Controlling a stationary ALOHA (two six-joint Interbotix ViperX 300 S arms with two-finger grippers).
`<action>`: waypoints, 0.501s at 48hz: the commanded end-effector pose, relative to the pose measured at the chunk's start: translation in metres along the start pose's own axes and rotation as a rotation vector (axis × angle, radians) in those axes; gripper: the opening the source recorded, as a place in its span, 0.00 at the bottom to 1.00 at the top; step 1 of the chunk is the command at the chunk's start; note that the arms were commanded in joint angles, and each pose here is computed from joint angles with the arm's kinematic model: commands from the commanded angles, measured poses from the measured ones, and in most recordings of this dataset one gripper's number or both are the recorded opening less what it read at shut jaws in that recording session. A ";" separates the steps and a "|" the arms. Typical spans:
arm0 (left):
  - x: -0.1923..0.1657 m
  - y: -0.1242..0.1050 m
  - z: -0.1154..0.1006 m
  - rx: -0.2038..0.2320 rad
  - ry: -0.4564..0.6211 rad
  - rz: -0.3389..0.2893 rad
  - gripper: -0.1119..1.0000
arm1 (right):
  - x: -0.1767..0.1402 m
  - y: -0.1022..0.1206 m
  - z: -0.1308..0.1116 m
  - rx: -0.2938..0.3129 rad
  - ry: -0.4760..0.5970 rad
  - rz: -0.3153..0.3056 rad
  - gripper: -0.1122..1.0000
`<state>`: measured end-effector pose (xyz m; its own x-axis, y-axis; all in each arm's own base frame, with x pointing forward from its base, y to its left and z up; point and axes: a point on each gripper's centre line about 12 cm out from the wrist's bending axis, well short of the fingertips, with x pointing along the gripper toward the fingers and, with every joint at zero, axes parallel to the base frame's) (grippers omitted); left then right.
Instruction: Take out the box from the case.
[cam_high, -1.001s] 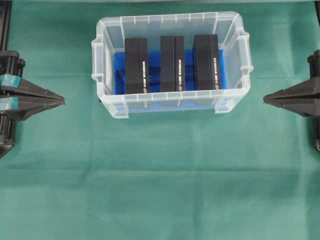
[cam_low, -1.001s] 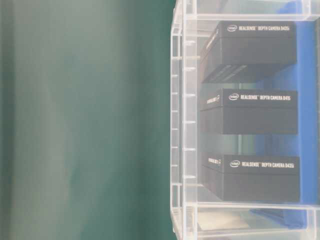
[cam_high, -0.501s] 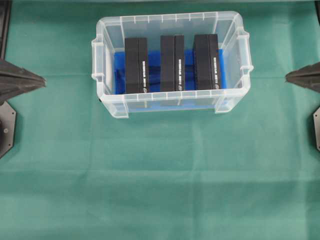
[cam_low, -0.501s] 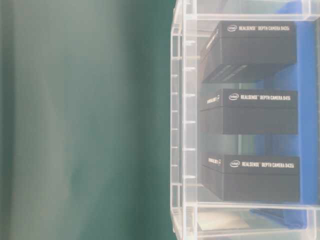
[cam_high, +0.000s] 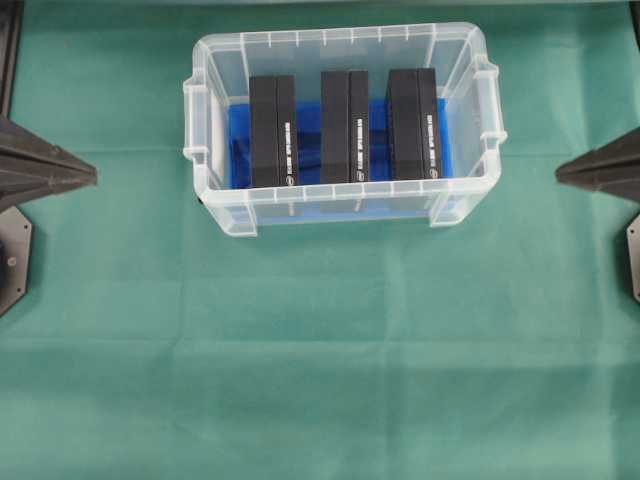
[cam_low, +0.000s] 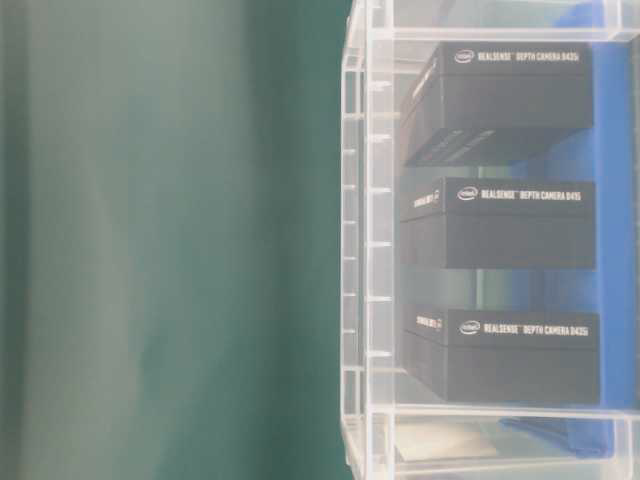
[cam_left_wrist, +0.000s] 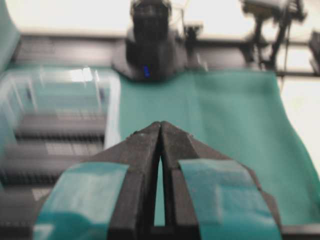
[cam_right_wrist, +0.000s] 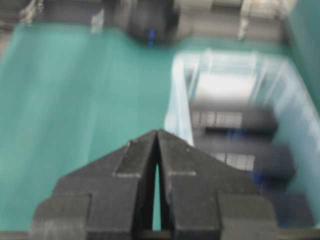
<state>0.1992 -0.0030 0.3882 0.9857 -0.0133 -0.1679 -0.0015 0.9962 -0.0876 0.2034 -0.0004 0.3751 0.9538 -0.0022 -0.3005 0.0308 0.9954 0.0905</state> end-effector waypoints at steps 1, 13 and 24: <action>0.000 0.000 -0.004 -0.061 0.098 0.009 0.12 | 0.000 -0.001 0.001 0.030 0.100 -0.019 0.11; -0.007 0.003 -0.038 -0.244 0.447 0.100 0.12 | 0.002 -0.008 -0.033 0.117 0.503 -0.120 0.11; -0.020 0.005 -0.054 -0.408 0.715 0.230 0.12 | -0.007 -0.016 -0.052 0.273 0.835 -0.306 0.11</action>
<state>0.1728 -0.0021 0.3312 0.6521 -0.0026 -0.7582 -0.3461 0.8887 -0.3007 0.1851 -0.0091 0.3187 0.4352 -0.0719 -0.8975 0.3678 0.9240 0.1044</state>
